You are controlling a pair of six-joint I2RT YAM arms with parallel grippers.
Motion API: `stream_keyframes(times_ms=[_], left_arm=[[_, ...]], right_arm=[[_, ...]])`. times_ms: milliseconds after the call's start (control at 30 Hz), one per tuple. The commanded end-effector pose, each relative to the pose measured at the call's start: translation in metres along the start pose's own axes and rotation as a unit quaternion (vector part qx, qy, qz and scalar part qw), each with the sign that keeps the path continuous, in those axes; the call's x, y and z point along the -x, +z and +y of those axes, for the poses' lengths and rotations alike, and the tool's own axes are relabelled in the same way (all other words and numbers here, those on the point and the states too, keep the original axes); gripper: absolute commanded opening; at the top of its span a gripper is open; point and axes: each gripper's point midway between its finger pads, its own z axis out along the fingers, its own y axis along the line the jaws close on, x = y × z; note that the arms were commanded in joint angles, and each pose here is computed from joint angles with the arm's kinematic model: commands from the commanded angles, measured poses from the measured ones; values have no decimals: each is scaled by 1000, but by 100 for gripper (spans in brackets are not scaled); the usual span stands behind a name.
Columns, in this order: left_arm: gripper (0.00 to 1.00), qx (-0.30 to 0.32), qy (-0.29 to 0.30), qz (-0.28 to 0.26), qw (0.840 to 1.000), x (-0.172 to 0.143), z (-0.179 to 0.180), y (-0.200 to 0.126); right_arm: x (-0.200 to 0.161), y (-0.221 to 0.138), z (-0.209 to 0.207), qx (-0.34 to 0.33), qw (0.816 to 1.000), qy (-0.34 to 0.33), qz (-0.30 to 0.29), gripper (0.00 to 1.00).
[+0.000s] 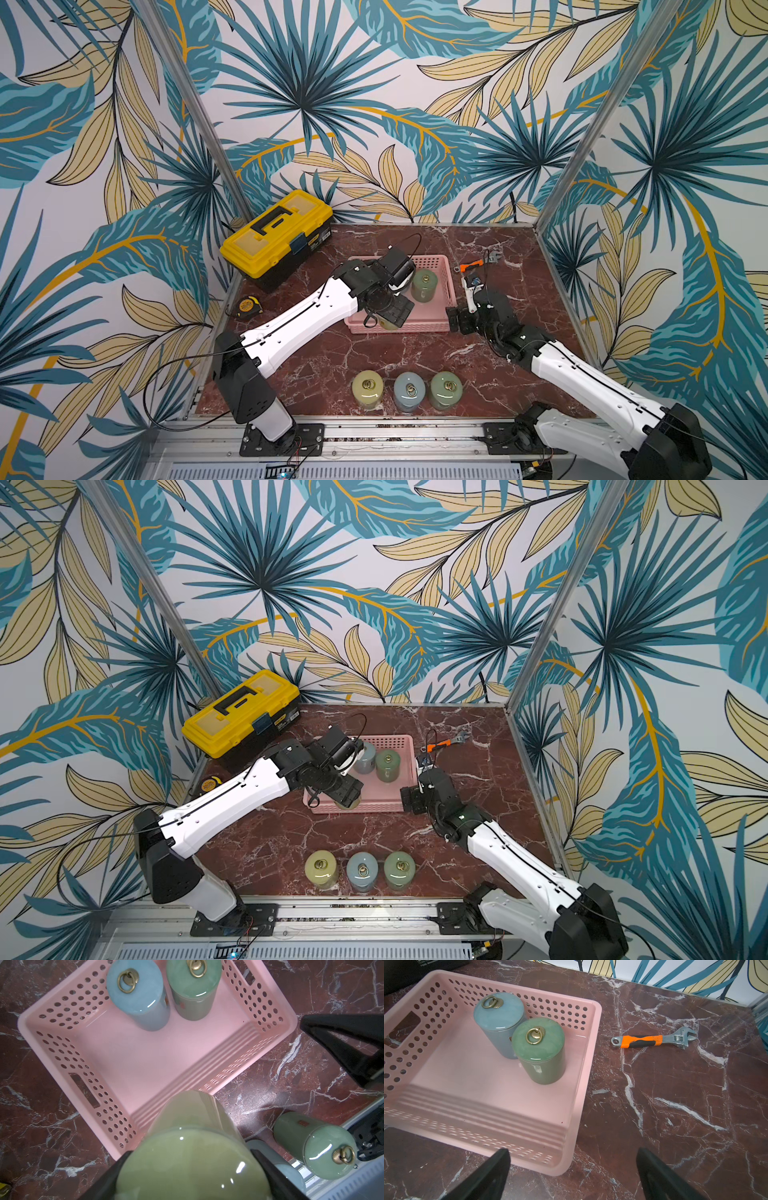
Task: Take the tea canister out of the basket
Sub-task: Place the tea canister at the center of the board.
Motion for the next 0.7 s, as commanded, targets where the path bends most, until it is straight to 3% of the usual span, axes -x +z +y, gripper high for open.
stream_keyframes(times_ms=[0,667], left_arm=[[45,2,-6,-44,999,7,-6,-18],[45,-17,23,-31,999,-19,-66,1]], right_arm=[[-3,-1,-6,-13,1000,2,-4,99],[6,-3,-13,-29,999,14,-28,99]])
